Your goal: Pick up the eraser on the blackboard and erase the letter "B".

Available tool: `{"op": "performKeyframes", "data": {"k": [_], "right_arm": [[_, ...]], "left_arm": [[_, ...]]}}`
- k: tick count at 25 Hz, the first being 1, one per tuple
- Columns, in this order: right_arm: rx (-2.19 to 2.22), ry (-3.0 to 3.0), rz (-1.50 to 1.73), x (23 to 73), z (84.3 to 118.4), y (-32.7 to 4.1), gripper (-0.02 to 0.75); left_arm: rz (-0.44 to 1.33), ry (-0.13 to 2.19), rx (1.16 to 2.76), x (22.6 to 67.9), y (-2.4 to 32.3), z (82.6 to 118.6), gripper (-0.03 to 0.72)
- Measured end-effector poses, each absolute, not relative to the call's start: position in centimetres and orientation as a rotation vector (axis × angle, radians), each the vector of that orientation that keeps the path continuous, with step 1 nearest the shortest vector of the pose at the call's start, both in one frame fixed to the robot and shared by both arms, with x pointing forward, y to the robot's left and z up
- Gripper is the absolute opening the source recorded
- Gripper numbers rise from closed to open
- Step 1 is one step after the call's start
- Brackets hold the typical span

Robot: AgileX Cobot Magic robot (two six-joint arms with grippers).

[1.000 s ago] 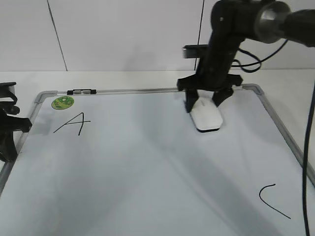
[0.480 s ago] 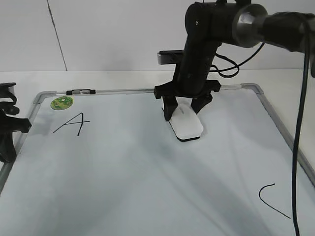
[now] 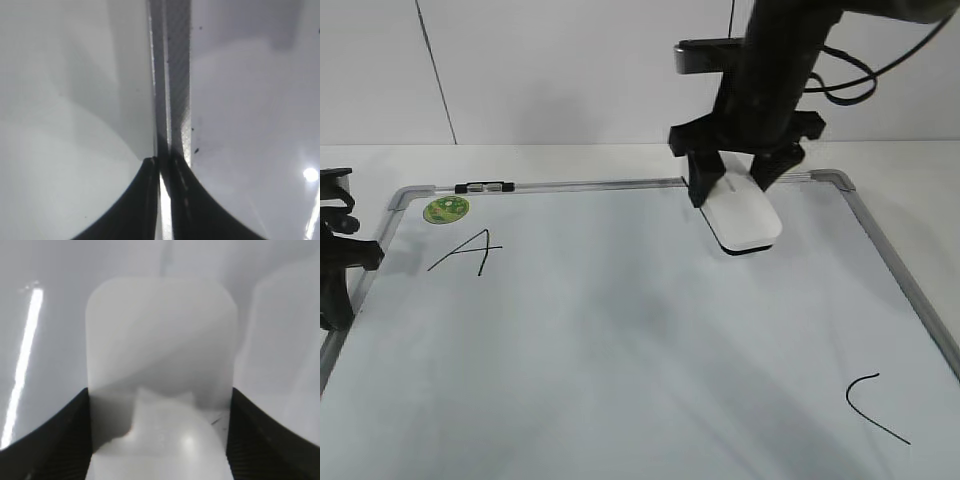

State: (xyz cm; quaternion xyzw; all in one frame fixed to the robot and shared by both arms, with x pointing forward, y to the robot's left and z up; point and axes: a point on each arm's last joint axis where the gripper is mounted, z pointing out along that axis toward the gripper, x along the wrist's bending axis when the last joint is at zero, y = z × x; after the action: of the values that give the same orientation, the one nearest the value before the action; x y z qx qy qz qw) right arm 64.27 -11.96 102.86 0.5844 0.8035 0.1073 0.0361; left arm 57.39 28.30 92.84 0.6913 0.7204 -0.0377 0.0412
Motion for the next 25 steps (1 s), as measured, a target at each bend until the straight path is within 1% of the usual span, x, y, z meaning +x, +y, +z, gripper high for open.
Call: {"op": "performKeyframes", "data": {"k": [4,9,13,16,19,25], "right_arm": [[1.875,2.428,0.272,62.7,103.4,-15.3,0.537],[1.991,2.337,0.247,59.5,105.1,-20.8,0.537],[2.06,2.349,0.263,57.7,104.4,-24.0,0.537],[2.098,2.344,0.305,57.7,103.3,-25.4,0.536],[2.071,2.349,0.322,58.2,102.7,-26.1,0.537],[2.091,2.385,0.269,59.4,99.9,-26.3,0.537]], "left_arm": [[-0.117,2.206,2.114,57.4,28.3,92.8,0.038],[-0.124,2.208,2.106,57.4,28.2,92.9,0.038],[-0.128,2.209,2.104,57.4,28.2,92.9,0.038],[-0.132,2.21,2.099,57.4,28.2,92.9,0.038],[-0.14,2.213,2.094,57.4,28.1,92.9,0.038],[-0.142,2.213,2.091,57.4,28.1,92.9,0.038]]}}
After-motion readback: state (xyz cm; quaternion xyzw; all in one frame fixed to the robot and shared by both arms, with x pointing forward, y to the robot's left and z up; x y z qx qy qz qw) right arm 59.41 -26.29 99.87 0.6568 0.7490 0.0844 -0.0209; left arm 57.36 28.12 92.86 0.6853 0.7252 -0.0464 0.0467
